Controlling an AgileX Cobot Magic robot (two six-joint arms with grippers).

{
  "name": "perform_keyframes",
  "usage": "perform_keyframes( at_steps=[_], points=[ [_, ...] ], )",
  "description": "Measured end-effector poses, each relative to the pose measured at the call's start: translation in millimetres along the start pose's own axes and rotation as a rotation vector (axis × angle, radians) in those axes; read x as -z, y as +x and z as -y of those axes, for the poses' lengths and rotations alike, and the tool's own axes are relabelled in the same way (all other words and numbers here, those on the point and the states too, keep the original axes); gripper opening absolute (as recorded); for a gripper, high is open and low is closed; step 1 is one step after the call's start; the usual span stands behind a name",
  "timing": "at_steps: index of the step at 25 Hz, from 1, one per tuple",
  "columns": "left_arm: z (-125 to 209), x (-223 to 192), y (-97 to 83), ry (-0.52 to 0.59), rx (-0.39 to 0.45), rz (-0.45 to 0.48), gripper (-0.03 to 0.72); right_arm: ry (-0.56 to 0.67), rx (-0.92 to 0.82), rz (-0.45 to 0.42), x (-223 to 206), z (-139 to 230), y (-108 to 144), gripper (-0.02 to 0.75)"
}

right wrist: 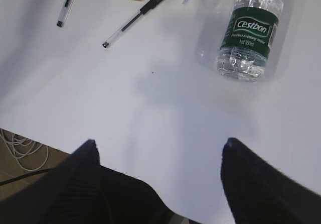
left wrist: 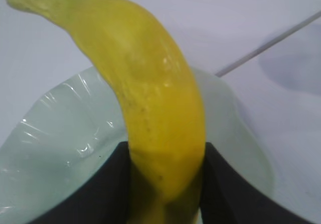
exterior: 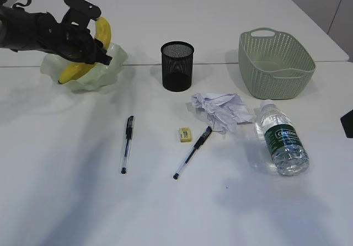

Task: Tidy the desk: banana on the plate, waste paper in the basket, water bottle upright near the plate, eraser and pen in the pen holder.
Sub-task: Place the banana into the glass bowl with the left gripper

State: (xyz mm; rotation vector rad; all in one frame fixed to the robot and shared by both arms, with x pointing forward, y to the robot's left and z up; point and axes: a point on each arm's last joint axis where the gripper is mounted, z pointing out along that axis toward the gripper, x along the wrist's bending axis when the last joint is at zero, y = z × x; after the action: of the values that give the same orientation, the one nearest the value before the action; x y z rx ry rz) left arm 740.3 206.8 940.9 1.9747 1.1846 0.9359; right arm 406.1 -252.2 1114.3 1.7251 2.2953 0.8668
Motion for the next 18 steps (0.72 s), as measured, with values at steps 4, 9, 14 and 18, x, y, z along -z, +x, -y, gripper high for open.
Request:
perform_keyframes(
  at_steps=[4,9,14,18],
  points=[
    [1.3,0.3,-1.0,0.031,0.000,0.017,0.260,0.000,0.000,0.000,0.0,0.0,0.0,0.554],
    [2.5,-0.2,-1.5,0.039,0.000,0.021,0.281,0.002,0.000,-0.001,0.0,0.2,0.0,0.554],
    [3.4,-0.1,-2.0,0.049,0.000,0.026,0.309,0.004,0.000,-0.001,0.0,0.4,0.1,0.554],
    [4.3,-0.1,-2.5,0.059,0.000,0.031,0.319,0.004,0.000,-0.001,0.0,0.4,0.1,0.554]
  ],
)
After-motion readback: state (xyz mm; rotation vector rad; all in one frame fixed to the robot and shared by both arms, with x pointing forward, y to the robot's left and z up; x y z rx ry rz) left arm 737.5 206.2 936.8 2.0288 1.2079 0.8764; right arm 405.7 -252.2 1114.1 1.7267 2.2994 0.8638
